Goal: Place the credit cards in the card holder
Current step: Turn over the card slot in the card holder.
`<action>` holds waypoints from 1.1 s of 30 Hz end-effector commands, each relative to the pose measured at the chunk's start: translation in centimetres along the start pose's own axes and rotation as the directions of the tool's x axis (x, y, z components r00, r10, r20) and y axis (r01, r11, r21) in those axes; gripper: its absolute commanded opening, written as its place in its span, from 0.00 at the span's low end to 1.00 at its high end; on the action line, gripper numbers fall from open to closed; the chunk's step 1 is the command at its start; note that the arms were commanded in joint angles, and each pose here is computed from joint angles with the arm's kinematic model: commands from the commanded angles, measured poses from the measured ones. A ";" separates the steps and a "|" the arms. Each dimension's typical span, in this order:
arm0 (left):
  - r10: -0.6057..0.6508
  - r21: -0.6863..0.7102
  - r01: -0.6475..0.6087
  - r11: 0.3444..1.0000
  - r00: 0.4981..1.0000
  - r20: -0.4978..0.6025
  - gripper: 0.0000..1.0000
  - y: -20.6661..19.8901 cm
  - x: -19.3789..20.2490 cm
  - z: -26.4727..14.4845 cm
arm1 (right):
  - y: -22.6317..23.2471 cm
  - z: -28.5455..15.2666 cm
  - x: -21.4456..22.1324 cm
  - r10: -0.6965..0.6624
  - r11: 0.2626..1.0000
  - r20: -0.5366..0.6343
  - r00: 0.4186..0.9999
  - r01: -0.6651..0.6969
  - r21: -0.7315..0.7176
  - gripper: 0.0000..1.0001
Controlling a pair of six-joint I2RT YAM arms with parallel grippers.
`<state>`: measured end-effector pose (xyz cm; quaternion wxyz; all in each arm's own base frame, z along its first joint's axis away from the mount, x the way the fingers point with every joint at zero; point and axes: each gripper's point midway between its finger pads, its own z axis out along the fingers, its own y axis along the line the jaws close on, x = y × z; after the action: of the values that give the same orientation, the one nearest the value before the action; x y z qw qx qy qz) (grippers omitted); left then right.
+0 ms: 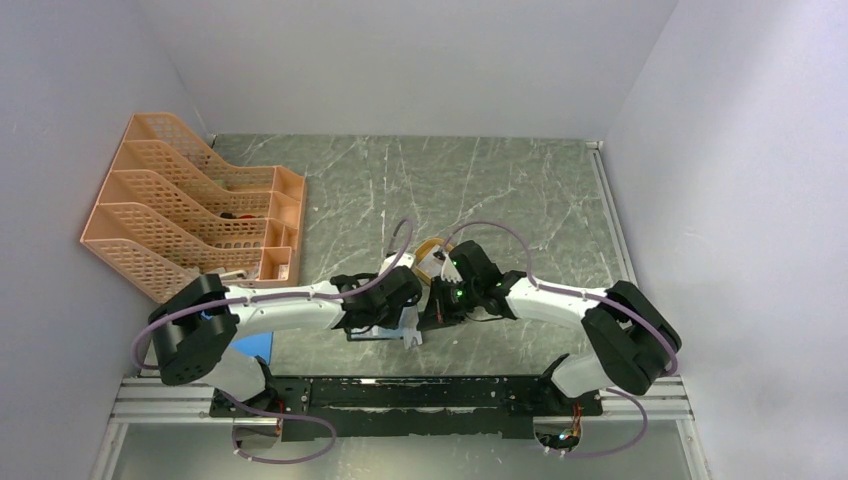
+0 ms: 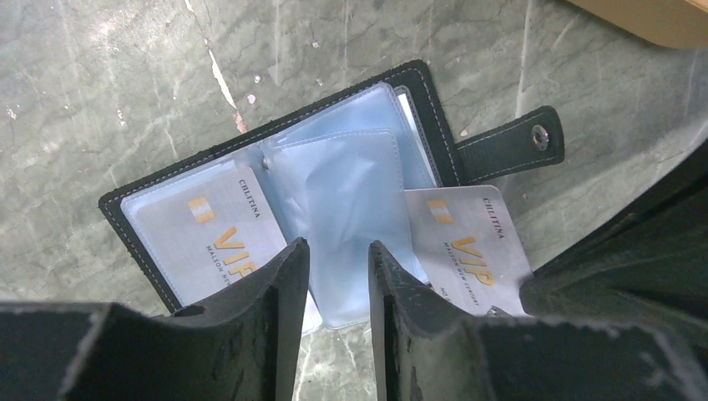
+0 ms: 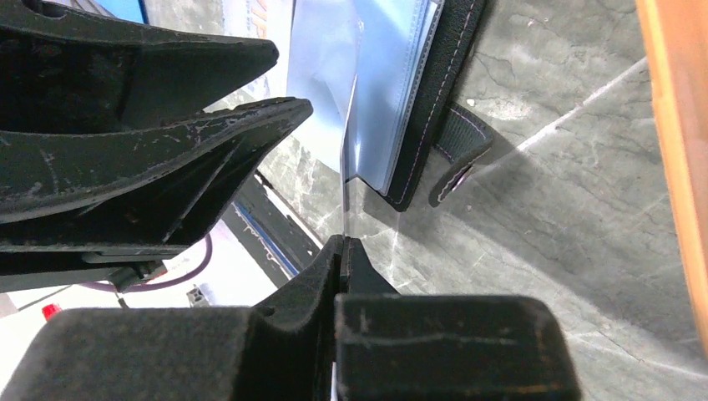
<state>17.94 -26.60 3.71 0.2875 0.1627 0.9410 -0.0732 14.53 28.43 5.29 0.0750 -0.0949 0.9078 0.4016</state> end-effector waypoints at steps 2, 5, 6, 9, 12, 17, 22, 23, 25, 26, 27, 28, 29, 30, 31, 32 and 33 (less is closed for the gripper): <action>-0.030 0.019 0.029 0.999 0.999 0.024 0.38 -0.4 -1.4 -1.4 | 1.6 0.0 -1.0 -0.025 0.997 0.018 1.000 0.027 -0.069 0.00; -0.042 0.020 0.041 0.999 0.998 0.038 0.42 -0.2 -1.8 -2.1 | 2.2 -0.1 -1.0 -0.028 0.995 0.019 0.999 0.030 -0.095 0.00; -0.046 0.021 0.045 0.999 0.998 0.045 0.43 -0.2 -2.0 -2.4 | 2.5 -0.2 -1.2 -0.034 0.994 0.027 0.999 0.037 -0.107 0.00; -0.057 0.020 0.056 0.998 0.996 0.066 0.46 0.1 -2.5 -3.2 | 3.2 -0.3 -1.3 -0.041 0.989 0.029 0.999 0.044 -0.139 0.00; -0.065 0.017 0.064 0.998 0.995 0.080 0.48 0.4 -2.8 -3.7 | 3.5 -0.2 -1.3 -0.037 0.987 0.021 0.999 0.040 -0.157 0.00; -0.080 0.013 0.079 0.997 0.993 0.087 0.48 0.8 -2.8 -4.2 | 3.9 0.2 -1.6 -0.035 0.985 0.016 0.999 0.037 -0.168 0.00; -0.092 -0.001 0.093 0.996 0.991 0.100 0.49 1.6 -2.7 -4.6 | 4.4 0.9 -2.1 -0.039 0.983 0.010 0.999 0.040 -0.178 0.00; -0.094 -0.006 0.095 0.995 0.990 0.102 0.49 1.7 -2.6 -4.7 | 4.5 1.0 -2.1 -0.039 0.983 0.009 0.999 0.039 -0.181 0.00; -0.097 -0.014 0.099 0.995 0.990 0.106 0.49 2.0 -2.6 -4.8 | 4.9 1.3 -2.2 -0.041 0.981 0.005 0.999 0.041 -0.190 0.00; -0.097 -0.021 0.100 0.995 0.989 0.109 0.49 2.1 -2.6 -4.8 | 5.1 1.4 -2.2 -0.042 0.980 0.002 0.999 0.042 -0.194 0.00; -0.098 -0.027 0.102 0.994 0.989 0.112 0.49 2.3 -2.6 -4.8 | 5.3 1.6 -2.2 -0.045 0.980 -0.001 0.999 0.044 -0.196 0.00; -0.099 -0.033 0.103 0.994 0.989 0.114 0.49 2.5 -2.5 -4.8 | 5.4 1.8 -2.3 -0.047 0.979 -0.001 0.999 0.045 -0.198 0.00; -0.098 -0.039 0.103 0.994 0.988 0.116 0.49 2.7 -2.5 -4.8 | 5.5 1.9 -2.2 -0.049 0.979 -0.005 0.999 0.046 -0.198 0.00; -0.097 -0.046 0.103 0.994 0.988 0.118 0.49 2.8 -2.5 -4.8 | 5.6 2.1 -2.3 -0.049 0.979 -0.007 0.999 0.046 -0.200 0.00; -0.097 -0.055 0.104 0.993 0.988 0.119 0.49 3.0 -2.4 -4.7 | 5.5 2.3 -2.2 -0.047 0.980 -0.012 0.999 0.044 -0.197 0.00; -0.094 -0.062 0.102 0.993 0.988 0.119 0.49 3.2 -2.3 -4.6 | 5.3 2.4 -2.2 -0.043 0.981 -0.015 0.999 0.039 -0.191 0.00; -0.094 -0.066 0.103 0.993 0.988 0.118 0.48 3.4 -2.2 -4.5 | 5.2 2.6 -2.1 -0.041 0.982 -0.019 0.999 0.037 -0.186 0.00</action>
<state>18.24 -24.58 8.94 0.3351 0.1128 0.9312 -0.0891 15.19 32.99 7.26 0.0601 -0.1172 0.8725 0.4706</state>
